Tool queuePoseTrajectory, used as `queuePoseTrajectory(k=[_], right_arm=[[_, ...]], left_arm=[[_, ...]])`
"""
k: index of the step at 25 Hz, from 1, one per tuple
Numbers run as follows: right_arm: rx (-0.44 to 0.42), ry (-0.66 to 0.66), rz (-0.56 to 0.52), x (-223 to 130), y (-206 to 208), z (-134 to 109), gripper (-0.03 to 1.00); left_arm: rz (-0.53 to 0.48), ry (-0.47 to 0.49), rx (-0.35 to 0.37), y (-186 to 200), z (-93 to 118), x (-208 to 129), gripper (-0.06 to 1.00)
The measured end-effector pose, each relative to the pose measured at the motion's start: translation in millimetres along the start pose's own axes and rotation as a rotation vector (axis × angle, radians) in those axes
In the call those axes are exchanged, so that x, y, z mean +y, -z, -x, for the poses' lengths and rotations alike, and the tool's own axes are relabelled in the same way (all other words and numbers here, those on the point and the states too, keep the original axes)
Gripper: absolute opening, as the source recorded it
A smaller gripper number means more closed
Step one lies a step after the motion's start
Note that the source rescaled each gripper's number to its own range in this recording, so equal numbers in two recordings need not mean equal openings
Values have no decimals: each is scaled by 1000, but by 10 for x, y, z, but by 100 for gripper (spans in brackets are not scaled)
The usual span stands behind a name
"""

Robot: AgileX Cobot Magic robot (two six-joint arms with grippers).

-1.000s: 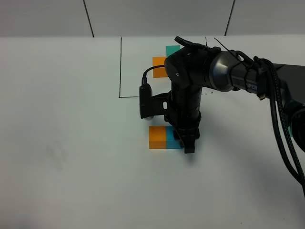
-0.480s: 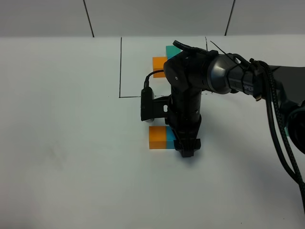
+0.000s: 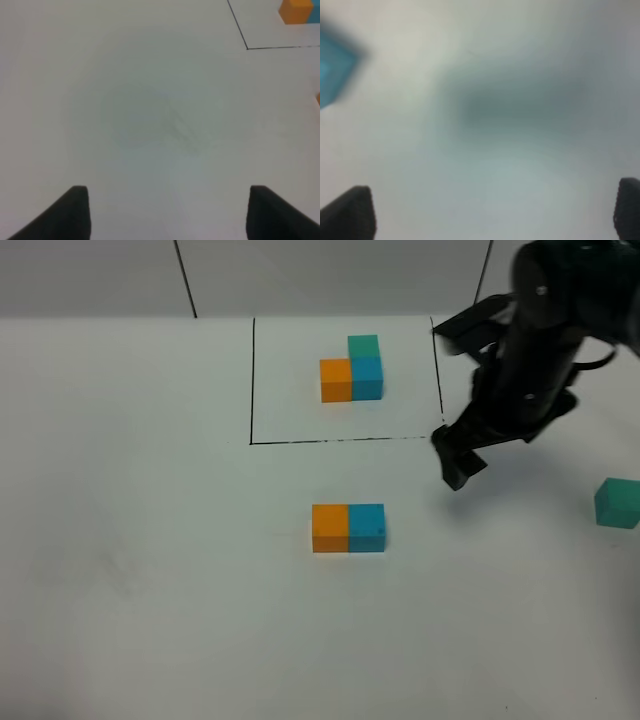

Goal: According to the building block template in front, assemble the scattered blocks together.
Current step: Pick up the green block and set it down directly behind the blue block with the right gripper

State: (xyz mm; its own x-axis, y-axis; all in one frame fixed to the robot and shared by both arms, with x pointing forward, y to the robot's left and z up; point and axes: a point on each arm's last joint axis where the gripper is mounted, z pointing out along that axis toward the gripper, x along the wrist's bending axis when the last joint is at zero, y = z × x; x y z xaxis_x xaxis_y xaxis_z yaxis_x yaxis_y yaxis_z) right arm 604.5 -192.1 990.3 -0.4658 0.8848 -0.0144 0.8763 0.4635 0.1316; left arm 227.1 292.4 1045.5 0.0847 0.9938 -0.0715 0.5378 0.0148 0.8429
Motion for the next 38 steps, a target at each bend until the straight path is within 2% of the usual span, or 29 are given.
queuePoseTrajectory(k=[6,10,15,21,28,30,33,34,37,38], right_arm=[[-85,-521,137,-540,163,771,92],[-100,-690,145,-762,44,1100,91],[-109,-715,129,-836,-158,1301,89],[-83,-653,76,-815,-480,1333,89],[-63,-647,9,-844,-742,1354,87],[-61,-652,0,-860,-769,1371,84],[-58,-653,-12,-870,-785,1370,71],[-57,-653,-15,-872,-787,1368,64],[-56,-653,-18,-874,-787,1367,34],[-55,-653,-20,-876,-787,1366,17]], left_arm=[[0,0,0,0,0,0,41],[0,0,0,0,0,0,41],[0,0,0,0,0,0,41],[0,1,0,0,0,0,41],[0,1,0,0,0,0,41],[0,1,0,0,0,0,41],[0,1,0,0,0,0,41],[0,1,0,0,0,0,41],[0,1,0,0,0,0,41],[0,1,0,0,0,0,41]])
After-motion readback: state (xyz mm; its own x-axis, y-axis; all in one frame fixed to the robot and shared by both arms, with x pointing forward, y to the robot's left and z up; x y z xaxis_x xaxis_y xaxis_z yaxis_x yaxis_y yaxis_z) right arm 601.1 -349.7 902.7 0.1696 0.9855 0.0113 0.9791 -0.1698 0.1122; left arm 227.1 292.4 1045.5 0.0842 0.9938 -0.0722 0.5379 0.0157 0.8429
